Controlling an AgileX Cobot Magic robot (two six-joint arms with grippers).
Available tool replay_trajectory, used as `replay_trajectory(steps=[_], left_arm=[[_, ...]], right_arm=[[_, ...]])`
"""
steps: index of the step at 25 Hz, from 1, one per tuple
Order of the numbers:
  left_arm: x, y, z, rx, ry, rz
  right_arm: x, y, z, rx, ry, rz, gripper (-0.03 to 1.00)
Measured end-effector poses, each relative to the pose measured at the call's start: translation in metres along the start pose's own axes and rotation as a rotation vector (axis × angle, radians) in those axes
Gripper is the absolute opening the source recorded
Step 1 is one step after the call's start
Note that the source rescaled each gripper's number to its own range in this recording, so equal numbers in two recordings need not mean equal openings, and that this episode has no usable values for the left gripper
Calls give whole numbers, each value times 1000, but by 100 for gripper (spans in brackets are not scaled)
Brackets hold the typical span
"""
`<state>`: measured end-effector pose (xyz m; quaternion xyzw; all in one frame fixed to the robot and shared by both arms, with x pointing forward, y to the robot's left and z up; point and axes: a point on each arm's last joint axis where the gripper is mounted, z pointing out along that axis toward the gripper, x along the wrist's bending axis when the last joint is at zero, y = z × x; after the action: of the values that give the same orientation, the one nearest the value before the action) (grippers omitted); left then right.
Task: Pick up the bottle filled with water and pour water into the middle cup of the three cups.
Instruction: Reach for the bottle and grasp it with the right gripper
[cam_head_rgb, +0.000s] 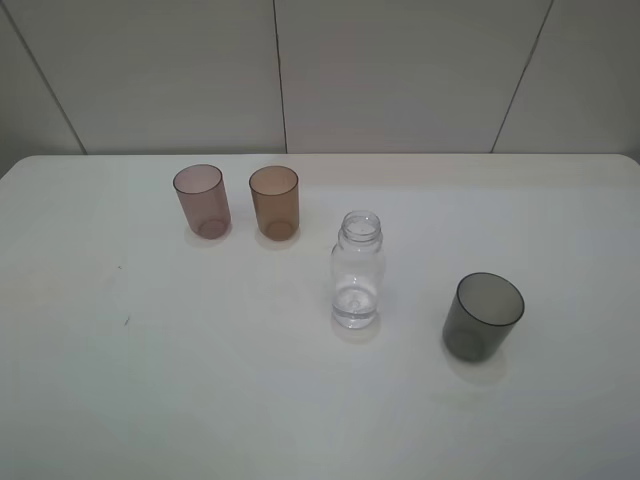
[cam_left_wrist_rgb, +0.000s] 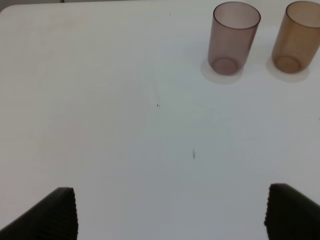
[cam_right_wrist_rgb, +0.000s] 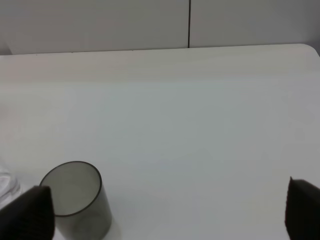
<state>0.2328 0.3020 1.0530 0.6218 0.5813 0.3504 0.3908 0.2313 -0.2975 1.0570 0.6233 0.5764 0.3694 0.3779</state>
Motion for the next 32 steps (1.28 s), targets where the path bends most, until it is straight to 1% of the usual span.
replay_trajectory(steps=[32], left_arm=[[0,0,0,0,0,0]], right_arm=[[0,0,0,0,0,0,100]])
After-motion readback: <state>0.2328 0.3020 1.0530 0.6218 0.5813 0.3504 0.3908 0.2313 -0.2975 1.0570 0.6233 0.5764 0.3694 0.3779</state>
